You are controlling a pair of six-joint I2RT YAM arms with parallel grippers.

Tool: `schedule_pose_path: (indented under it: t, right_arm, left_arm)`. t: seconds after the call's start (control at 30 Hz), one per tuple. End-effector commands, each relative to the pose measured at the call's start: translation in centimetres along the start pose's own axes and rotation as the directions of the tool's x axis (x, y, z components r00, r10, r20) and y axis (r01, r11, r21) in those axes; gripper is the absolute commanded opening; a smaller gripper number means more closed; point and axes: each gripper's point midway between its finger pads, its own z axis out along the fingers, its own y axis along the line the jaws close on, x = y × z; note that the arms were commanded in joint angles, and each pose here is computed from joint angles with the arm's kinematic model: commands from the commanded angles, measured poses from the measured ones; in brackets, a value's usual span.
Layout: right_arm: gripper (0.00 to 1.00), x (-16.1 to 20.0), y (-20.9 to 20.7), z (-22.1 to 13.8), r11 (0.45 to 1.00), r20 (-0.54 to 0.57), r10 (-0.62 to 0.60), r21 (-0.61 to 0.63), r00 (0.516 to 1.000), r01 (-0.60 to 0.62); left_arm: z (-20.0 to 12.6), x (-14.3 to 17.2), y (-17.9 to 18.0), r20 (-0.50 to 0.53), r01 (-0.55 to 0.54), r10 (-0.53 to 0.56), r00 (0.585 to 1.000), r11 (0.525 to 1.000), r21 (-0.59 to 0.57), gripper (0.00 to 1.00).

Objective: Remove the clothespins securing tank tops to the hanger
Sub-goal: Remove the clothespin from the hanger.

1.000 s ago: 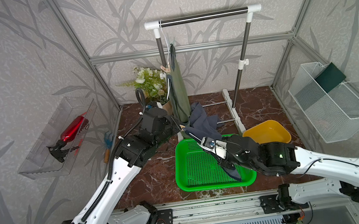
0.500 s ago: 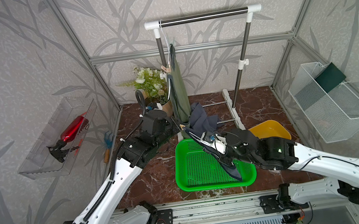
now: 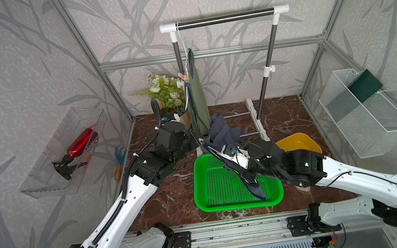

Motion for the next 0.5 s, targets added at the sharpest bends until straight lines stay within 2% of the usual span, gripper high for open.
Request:
schedule_pose_path:
  t: [0.0,0.47]
  right_arm:
    - [0.0,1.4,0.2,0.6,1.0,-0.077,0.018,-0.019,0.997,-0.019]
    - [0.0,2.5,-0.2,1.1,0.997,-0.117,0.057,-0.038,0.992,-0.061]
  left_arm:
    - [-0.8,-1.8,-1.3,0.051,-0.027,0.025,0.998,0.999,0.028,0.1]
    - [-1.2,-2.0,-1.5,0.055,-0.131,0.129,0.99,0.991,0.018,0.1]
